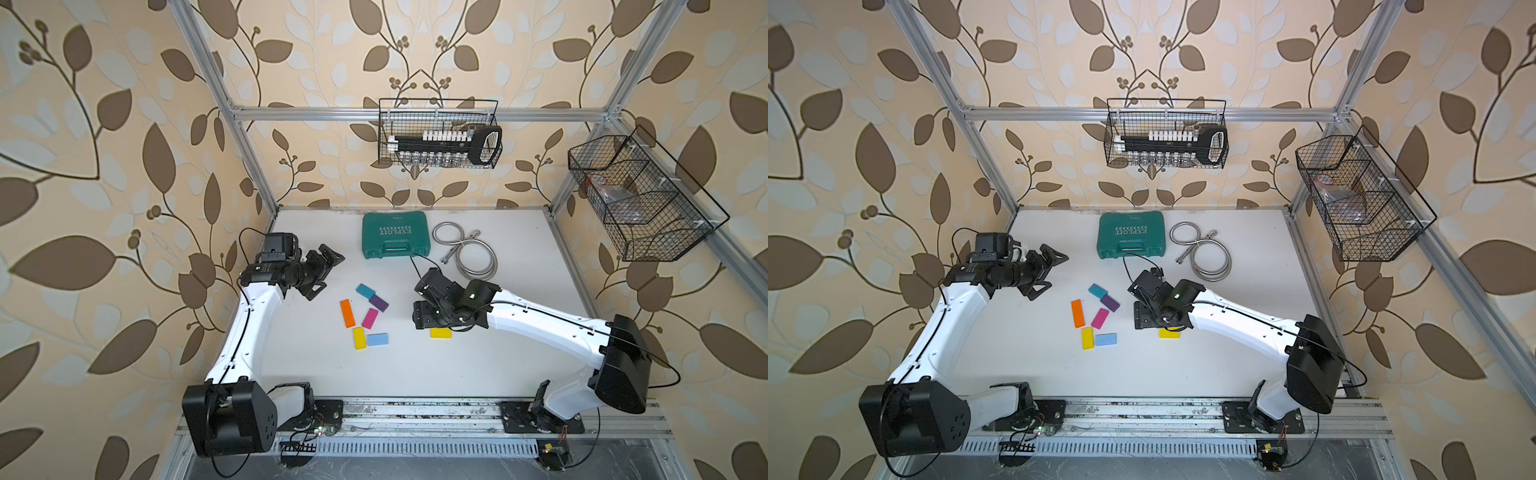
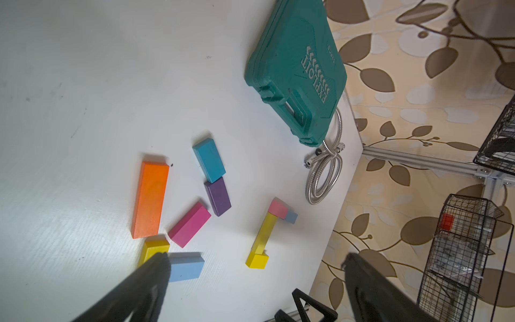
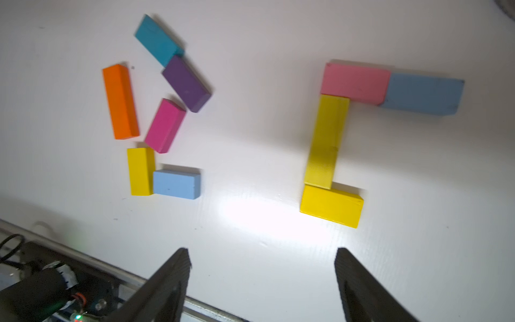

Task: Assemble the letter c with building blocks
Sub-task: Assemble the building block at the center of the board, then pick up the building block from the center of the board.

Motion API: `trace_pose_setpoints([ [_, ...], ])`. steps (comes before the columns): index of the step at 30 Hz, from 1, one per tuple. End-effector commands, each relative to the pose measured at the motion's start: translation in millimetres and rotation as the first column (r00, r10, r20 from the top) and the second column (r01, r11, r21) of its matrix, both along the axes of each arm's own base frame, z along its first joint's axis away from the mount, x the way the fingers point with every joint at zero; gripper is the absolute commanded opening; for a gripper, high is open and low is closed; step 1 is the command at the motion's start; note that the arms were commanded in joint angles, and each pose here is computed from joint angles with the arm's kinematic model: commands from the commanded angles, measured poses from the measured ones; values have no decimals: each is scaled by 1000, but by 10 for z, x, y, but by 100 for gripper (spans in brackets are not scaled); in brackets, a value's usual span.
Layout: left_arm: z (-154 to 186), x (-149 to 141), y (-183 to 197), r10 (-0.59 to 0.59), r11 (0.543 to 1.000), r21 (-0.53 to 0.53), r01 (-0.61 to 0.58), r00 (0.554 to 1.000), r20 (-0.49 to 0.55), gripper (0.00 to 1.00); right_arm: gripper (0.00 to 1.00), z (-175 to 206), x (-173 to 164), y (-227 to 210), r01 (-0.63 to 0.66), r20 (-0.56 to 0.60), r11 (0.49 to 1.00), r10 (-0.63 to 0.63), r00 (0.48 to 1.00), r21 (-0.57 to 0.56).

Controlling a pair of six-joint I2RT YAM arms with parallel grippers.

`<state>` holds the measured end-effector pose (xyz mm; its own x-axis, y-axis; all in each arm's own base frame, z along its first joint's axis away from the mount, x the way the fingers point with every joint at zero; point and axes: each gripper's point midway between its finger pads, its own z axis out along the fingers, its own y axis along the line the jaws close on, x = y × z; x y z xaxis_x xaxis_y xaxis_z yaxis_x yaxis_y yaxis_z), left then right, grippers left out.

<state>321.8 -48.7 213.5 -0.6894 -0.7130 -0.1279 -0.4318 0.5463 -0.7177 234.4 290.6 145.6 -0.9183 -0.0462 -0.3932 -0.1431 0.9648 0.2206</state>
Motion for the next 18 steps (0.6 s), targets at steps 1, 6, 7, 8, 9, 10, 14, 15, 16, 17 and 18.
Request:
trace_pose_setpoints([
  [1, 17, 78, 199, 40, 997, 66, -40, 999, 8, 99, 80, -110, -77, 268, -79, -31, 994, 77, 997, -76],
  [6, -49, 120, 415, 111, 990, 84, -109, 994, -11, 99, 78, -393, -112, 738, -27, -83, 995, 18, 996, -101],
  [7, -62, 121, 458, 127, 988, 88, -125, 992, -14, 99, 78, -462, -113, 811, -13, -93, 995, 3, 996, -100],
  [8, -75, 120, 499, 142, 986, 89, -140, 990, -16, 99, 78, -523, -121, 864, -2, -102, 995, -8, 995, -99],
  [9, -81, 123, 528, 153, 985, 88, -151, 988, -17, 99, 78, -602, -120, 925, 14, -116, 995, -25, 993, -98],
  [10, -82, 122, 554, 164, 983, 86, -162, 986, -19, 99, 77, -648, -120, 974, 20, -124, 995, -32, 992, -96],
  [14, -86, 138, 556, 173, 983, 65, -171, 985, -20, 99, 77, -789, -112, 1106, 31, -146, 995, -45, 988, -99],
  [15, -83, 145, 555, 175, 983, 60, -174, 984, -18, 99, 77, -811, -109, 1135, 28, -148, 994, -43, 988, -102],
  [16, -87, 148, 551, 177, 983, 56, -176, 984, -19, 99, 77, -835, -108, 1149, 29, -152, 993, -46, 987, -111],
  [17, -84, 153, 550, 177, 983, 54, -176, 984, -16, 99, 77, -859, -108, 1158, 28, -154, 992, -47, 987, -120],
  [18, -82, 157, 546, 178, 983, 50, -177, 984, -15, 99, 77, -879, -114, 1174, 26, -156, 992, -45, 987, -126],
])
